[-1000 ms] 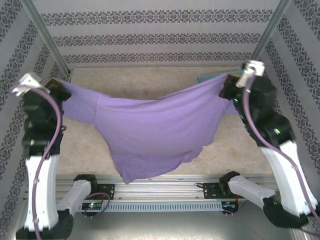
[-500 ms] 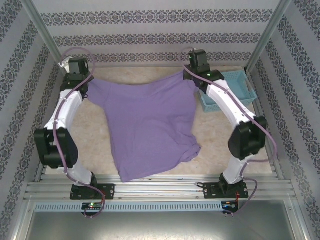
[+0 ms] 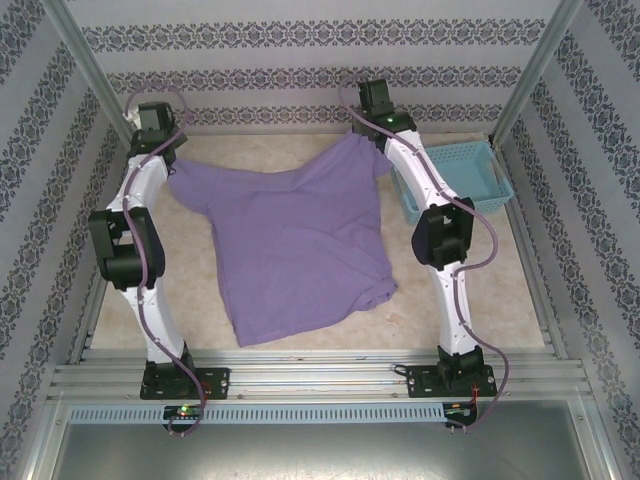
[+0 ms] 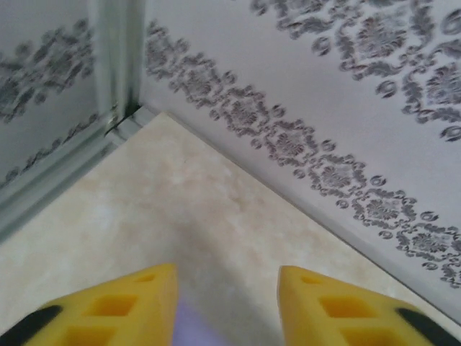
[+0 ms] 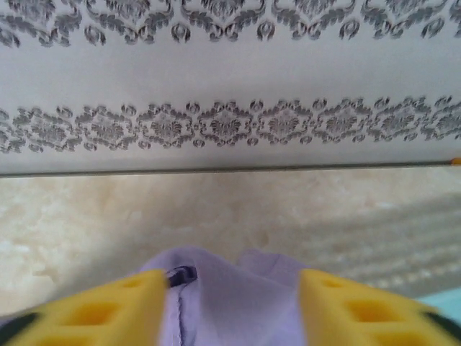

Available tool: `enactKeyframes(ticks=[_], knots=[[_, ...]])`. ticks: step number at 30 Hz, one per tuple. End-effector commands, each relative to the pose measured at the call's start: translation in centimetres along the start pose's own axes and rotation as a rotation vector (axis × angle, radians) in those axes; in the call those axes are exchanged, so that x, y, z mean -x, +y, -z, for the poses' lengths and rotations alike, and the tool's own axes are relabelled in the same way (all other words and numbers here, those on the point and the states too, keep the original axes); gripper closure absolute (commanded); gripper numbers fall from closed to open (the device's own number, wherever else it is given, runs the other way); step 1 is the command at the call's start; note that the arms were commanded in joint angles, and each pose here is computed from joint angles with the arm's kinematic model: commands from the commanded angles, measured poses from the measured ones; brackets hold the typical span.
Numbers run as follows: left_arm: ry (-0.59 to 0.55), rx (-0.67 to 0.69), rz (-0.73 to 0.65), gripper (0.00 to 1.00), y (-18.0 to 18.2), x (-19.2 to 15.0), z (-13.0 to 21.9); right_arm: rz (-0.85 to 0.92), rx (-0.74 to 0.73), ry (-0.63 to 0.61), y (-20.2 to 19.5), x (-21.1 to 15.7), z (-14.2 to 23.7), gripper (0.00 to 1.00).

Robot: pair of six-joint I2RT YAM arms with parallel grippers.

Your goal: Fold the inside-out t-shirt

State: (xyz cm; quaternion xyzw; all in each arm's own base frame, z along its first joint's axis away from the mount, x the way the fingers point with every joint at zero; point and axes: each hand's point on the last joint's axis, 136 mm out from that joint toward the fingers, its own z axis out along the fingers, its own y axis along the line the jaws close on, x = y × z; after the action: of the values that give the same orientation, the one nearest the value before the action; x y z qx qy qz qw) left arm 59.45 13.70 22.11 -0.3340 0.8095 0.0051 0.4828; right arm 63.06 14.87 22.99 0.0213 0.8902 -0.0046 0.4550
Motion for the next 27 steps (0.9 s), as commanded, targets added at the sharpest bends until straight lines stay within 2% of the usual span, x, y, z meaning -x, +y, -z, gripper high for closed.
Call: enactKeyframes(ticks=[1, 4, 10, 15, 22, 27], knots=[[0.172, 0.041, -0.030, 0.31, 0.2, -0.2, 1.8, 0.074, -0.039, 0.096, -1.2, -0.9, 2.2, 0.31], [0.252, 0.030, 0.012, 0.25, 0.2, -2.5, 3.1, 0.095, -0.027, 0.149, -0.8, -2.2, 4.1, 0.30], [0.288, -0.065, 0.016, 0.21, -2.0, -7.6, 6.1, 0.055, 0.077, 0.200, 1.0, -6.9, 8.6, 0.28], [0.359, -0.116, 0.038, 0.21, -1.8, -12.7, 7.8, 0.020, 0.125, 0.280, 1.5, -13.8, 11.3, 0.28], [0.477, -0.137, 0.018, 0.22, -0.1, -21.7, 13.2, -0.024, 0.149, 0.452, 1.1, -24.3, 13.7, 0.29], [0.549, -0.142, -0.075, 0.23, 0.5, -27.6, 16.2, -0.063, 0.120, 0.542, -0.2, -30.3, 14.6, 0.30]])
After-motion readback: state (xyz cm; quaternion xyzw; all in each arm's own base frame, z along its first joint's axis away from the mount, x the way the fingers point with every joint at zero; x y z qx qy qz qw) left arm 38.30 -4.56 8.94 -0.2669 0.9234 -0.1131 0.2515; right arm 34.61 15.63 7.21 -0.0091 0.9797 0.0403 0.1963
